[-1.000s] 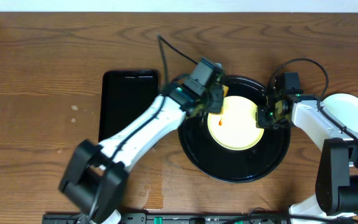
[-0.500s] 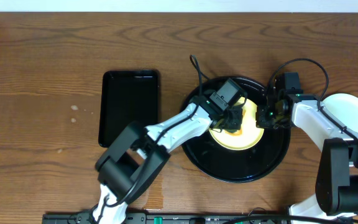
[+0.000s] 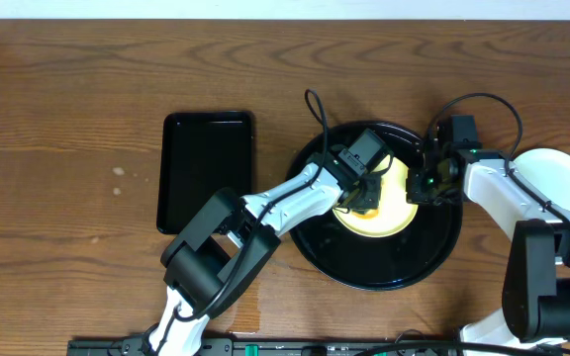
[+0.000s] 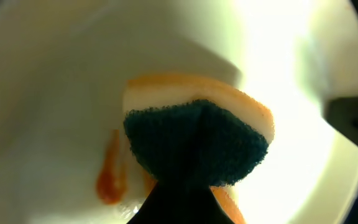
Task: Clean dirty plates on tray and stack at the side
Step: 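Scrub the yellow plate stain with the sponge while right gripper holds rim, then return the sponge to the black tray with the left gripper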
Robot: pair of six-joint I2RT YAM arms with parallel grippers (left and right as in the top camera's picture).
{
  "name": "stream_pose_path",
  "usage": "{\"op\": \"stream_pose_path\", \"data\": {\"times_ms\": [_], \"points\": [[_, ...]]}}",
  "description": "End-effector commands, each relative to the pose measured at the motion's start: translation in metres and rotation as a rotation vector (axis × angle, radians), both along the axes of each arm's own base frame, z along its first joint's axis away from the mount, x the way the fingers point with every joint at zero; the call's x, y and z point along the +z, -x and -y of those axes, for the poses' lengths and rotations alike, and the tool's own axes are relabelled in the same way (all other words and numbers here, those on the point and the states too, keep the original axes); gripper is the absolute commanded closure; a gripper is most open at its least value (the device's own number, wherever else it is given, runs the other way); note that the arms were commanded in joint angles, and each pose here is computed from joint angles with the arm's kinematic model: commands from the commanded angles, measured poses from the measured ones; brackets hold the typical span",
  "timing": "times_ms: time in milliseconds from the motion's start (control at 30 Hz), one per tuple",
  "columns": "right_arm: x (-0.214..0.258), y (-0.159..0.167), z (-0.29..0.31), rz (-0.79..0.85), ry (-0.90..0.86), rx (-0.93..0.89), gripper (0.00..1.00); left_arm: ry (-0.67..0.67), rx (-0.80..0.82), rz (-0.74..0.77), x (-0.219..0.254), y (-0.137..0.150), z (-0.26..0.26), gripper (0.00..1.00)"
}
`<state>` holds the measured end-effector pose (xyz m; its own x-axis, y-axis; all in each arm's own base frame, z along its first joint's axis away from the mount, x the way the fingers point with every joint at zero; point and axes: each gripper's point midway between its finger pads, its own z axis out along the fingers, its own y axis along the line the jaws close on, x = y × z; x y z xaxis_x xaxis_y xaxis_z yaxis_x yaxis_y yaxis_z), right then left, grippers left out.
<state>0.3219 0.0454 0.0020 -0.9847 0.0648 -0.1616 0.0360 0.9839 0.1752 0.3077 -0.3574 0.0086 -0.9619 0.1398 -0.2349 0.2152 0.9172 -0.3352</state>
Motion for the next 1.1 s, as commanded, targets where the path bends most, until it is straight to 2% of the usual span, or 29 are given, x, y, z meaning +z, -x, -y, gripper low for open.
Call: {"op": "stream_pose_path", "data": {"times_ms": [0,300,567,867,1067], "points": [[-0.018,0.014,0.0,-0.07,0.026,0.009,0.99,-0.254,-0.002,0.121,-0.026,-0.019,-0.047,0.92],[-0.018,0.016,0.0,-0.078,0.027,0.008,0.99,-0.463,-0.054,0.256,-0.021,-0.038,-0.08,0.92],[-0.019,0.02,0.005,-0.097,0.053,-0.014,0.99,-0.653,-0.022,0.344,-0.001,-0.053,-0.11,0.93],[-0.019,0.021,0.006,-0.101,0.061,-0.014,0.99,-0.634,0.089,0.366,0.051,-0.065,-0.104,0.92],[-0.019,0.02,0.01,-0.096,0.082,-0.013,0.99,-0.575,0.166,0.363,0.078,-0.06,-0.107,0.92]]}}
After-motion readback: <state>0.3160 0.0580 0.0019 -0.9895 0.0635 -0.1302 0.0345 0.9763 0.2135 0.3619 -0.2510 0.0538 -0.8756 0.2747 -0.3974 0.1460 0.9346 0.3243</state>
